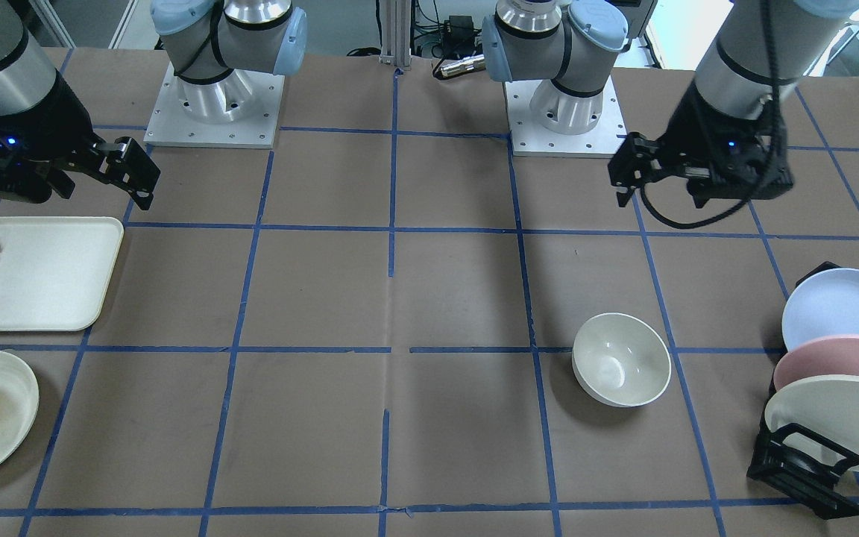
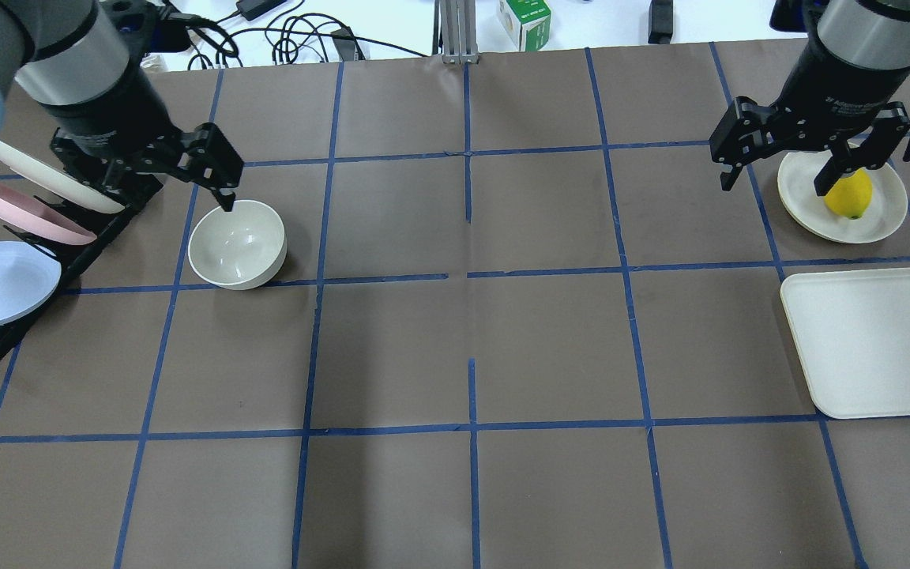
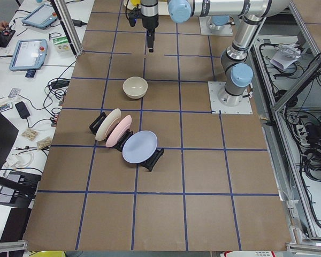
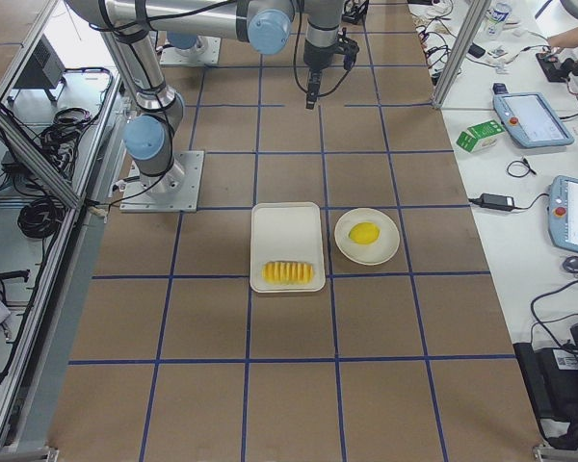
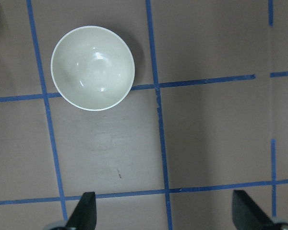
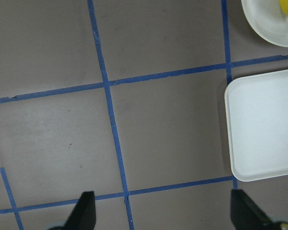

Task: Place bowl and put lemon in it

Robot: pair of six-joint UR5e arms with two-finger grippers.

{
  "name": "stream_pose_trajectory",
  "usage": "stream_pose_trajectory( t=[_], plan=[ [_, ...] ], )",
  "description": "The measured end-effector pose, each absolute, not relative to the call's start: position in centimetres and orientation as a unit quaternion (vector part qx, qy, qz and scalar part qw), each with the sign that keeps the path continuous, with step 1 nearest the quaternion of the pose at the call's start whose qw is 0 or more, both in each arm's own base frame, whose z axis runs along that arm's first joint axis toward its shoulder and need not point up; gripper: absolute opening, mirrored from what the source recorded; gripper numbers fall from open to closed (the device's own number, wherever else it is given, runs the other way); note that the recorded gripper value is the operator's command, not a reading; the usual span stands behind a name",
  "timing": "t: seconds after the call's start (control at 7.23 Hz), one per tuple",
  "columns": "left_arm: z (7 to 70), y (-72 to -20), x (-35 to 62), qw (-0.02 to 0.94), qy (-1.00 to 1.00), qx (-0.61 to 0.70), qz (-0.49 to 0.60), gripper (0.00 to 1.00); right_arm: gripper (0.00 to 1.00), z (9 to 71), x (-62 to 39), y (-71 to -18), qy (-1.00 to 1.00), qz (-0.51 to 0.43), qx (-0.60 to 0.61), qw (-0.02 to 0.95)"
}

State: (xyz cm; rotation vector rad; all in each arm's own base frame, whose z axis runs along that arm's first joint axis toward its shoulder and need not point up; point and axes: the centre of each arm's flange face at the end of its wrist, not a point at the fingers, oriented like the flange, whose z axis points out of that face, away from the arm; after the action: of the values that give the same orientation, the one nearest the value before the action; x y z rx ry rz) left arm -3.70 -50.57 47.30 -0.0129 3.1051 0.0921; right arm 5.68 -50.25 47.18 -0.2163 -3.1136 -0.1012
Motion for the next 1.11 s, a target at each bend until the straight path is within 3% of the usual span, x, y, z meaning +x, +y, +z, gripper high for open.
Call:
stream_pose_trajectory(
  t=[0.28, 1.11],
  plan=[
    [44.2, -53.1, 2.8, 0.018, 0.999, -0.042, 0.017, 1.00, 1.00, 47.2, 5.7, -50.2, -0.997, -0.034, -0.069, 0.009],
    [27.2, -58.9, 5.1, -0.018, 0.998, -0.046, 0.025, 0.99, 1.00, 46.5, -0.4, -51.2, -0.999, -0.034, -0.018, 0.005]
  ],
)
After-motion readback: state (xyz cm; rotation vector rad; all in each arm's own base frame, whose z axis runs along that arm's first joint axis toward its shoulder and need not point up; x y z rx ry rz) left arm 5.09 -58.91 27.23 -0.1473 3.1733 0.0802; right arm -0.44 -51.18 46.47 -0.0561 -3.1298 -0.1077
